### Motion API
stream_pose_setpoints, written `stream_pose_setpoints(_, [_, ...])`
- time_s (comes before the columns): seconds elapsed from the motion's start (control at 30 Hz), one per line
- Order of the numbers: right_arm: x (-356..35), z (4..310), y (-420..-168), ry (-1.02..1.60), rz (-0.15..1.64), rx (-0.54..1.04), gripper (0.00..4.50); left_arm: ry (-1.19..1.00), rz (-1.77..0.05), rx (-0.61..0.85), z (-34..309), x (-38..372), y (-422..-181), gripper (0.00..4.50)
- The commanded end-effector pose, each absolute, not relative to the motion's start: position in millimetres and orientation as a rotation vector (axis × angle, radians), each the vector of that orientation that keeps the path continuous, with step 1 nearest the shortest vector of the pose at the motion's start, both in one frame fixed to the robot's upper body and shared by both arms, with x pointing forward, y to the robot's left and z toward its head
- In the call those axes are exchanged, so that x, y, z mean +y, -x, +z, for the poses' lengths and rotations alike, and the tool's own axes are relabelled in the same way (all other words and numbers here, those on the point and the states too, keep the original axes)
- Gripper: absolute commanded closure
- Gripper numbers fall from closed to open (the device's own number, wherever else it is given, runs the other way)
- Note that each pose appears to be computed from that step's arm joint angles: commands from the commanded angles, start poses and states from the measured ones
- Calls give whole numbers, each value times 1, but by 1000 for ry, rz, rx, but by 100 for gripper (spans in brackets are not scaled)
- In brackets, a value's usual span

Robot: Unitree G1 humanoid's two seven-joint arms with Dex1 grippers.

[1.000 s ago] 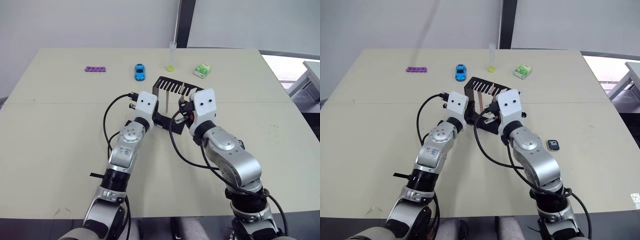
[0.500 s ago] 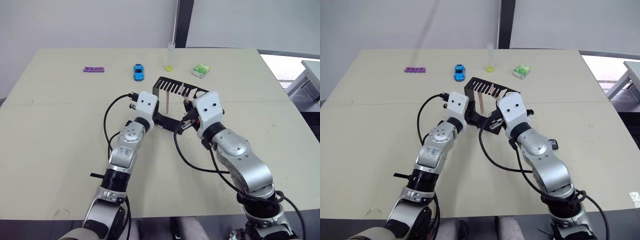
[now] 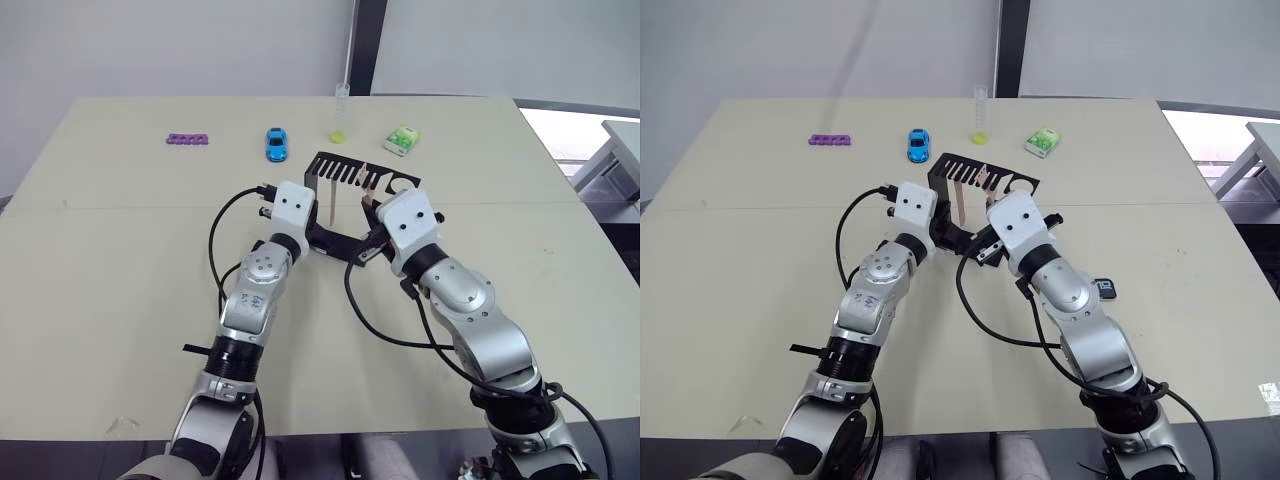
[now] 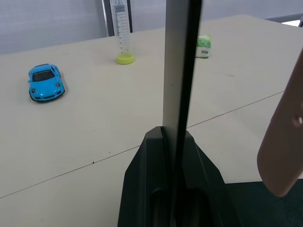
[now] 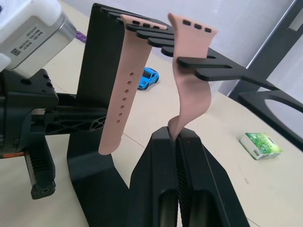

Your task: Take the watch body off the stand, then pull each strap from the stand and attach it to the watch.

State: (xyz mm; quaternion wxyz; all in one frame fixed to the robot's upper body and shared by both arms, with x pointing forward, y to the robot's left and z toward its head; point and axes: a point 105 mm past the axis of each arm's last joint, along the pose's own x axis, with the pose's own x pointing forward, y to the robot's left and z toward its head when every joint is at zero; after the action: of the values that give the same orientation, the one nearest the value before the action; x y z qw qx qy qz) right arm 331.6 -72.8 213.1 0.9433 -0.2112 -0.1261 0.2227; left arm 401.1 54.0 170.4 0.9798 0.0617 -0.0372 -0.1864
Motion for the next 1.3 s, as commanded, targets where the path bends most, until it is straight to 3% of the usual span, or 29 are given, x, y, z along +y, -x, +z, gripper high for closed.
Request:
stream_pose_setpoints(0.03, [-69, 227, -326, 442, 470, -337, 446, -119, -376, -134, 187, 50, -401, 450])
stream_pose_setpoints(0.5, [-67, 224, -341, 488, 467, -325, 446, -116, -370, -137, 190, 49, -405, 450])
stream_pose_setpoints(0.9, [-70, 226, -316, 473, 537, -344, 446, -118, -357, -130, 189, 55, -407, 450])
stream_pose_setpoints(1.3, [-92, 213, -282, 199, 775, -125, 446, -169, -371, -113, 204, 57, -404, 450])
